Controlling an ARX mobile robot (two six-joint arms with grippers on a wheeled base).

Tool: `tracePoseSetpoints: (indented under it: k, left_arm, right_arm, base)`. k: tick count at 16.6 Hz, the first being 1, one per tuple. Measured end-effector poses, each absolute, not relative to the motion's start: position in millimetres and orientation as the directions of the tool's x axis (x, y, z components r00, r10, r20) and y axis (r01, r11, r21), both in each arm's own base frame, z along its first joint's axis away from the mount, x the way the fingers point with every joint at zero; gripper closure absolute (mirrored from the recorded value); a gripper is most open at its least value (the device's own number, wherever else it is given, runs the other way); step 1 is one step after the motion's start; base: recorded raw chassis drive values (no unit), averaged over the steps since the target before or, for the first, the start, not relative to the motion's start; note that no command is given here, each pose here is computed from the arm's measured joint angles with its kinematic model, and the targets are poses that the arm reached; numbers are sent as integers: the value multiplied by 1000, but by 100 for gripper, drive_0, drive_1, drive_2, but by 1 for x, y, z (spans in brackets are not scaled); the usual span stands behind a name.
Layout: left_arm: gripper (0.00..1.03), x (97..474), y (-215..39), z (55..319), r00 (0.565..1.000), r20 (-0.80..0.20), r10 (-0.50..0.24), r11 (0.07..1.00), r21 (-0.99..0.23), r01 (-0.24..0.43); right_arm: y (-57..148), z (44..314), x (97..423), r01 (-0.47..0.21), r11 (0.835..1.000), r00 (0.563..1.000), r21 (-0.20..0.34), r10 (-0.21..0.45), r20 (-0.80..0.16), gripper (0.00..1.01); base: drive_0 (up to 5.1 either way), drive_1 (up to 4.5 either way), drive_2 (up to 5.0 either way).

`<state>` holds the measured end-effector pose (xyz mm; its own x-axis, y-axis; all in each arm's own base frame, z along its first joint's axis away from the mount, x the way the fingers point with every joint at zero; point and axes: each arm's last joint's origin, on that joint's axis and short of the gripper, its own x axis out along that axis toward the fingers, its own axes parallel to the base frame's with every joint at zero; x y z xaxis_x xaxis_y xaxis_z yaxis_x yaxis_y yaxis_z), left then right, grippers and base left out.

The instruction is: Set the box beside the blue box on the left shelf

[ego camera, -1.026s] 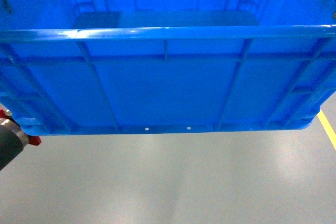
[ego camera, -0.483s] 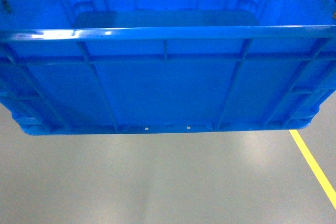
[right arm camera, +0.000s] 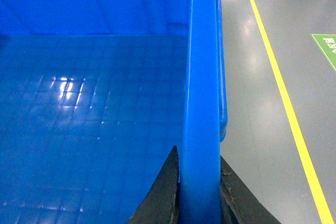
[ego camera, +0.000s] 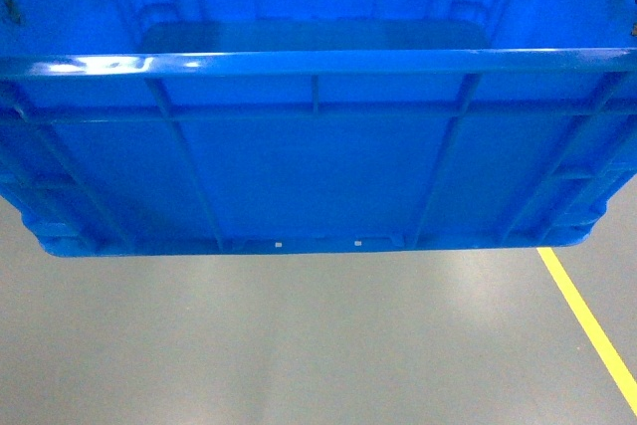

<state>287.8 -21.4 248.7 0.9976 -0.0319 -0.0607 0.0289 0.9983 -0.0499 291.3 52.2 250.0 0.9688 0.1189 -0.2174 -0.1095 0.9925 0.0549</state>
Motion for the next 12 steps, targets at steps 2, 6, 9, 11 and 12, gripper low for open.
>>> tracePoseSetpoints:
  k: [2, 6, 9, 11, 12]
  left_arm:
    - [93, 288, -21, 249, 998, -59, -32, 998, -50, 29]
    - [93, 288, -21, 249, 998, -61, -32, 998, -50, 29]
    - [93, 288, -21, 249, 998, -62, -33, 998, -51, 30]
    - [93, 288, -21, 249, 998, -58, -32, 998, -50, 29]
    - [93, 288, -21, 249, 998, -62, -33, 998, -51, 30]
  right_arm:
    - [52, 250, 291, -110, 992, 970, 54, 119, -213, 91]
    - [52, 250, 291, -110, 992, 969, 55, 119, -217, 91]
    - [52, 250, 291, -110, 992, 969, 55, 119, -216, 91]
    - [52, 250, 291, -110, 992, 969, 55, 119, -218, 91]
    - [52, 250, 291, -110, 992, 969, 55, 119, -217, 91]
  base:
    - [-152, -152, -152]
    - [-152, -152, -152]
    - [-152, -152, -152]
    - [-152, -152, -152]
    - [-152, -152, -152]
